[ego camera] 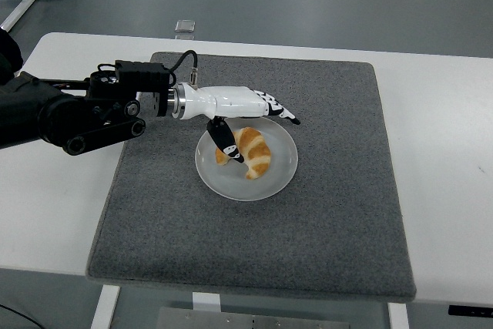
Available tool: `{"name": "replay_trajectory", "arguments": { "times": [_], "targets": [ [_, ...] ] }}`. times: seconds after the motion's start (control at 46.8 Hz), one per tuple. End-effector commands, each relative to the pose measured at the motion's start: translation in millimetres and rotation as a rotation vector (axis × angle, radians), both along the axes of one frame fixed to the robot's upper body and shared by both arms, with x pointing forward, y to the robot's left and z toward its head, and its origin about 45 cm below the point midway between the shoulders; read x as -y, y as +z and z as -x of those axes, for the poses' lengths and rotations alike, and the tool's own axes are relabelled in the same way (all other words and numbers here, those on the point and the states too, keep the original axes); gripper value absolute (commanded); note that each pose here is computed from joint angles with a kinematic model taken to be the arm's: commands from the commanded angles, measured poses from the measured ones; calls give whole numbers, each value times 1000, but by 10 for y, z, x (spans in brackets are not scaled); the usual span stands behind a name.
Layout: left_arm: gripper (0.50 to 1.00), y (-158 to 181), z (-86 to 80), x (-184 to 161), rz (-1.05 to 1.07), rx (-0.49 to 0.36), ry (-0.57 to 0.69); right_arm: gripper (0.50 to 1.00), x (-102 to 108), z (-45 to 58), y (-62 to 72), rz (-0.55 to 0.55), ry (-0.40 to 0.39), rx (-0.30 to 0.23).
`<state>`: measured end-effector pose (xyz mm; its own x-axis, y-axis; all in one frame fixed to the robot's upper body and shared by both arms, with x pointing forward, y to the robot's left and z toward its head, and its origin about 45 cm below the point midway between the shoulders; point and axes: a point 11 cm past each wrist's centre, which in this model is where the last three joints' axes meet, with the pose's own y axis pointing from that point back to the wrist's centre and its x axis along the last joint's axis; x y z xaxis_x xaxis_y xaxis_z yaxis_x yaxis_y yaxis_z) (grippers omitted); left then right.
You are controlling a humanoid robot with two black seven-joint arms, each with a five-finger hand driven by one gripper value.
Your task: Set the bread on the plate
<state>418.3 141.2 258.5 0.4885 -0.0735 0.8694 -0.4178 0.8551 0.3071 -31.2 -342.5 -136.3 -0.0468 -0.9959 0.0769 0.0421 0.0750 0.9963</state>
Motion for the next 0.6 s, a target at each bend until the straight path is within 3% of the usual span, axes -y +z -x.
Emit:
{"name": "replay_trajectory", "arguments": {
  "times": [0.0, 0.363, 0.577],
  "targets": [
    [994, 132, -49, 34, 55, 4, 18, 952, 0, 0, 0, 0, 0, 0],
    [994, 667, -404, -151, 445, -86, 253, 952, 0, 0, 0, 0, 0, 0],
    [994, 892, -747, -633, 837, -239, 528, 952, 0, 0, 0, 0, -2, 0]
  ]
}}
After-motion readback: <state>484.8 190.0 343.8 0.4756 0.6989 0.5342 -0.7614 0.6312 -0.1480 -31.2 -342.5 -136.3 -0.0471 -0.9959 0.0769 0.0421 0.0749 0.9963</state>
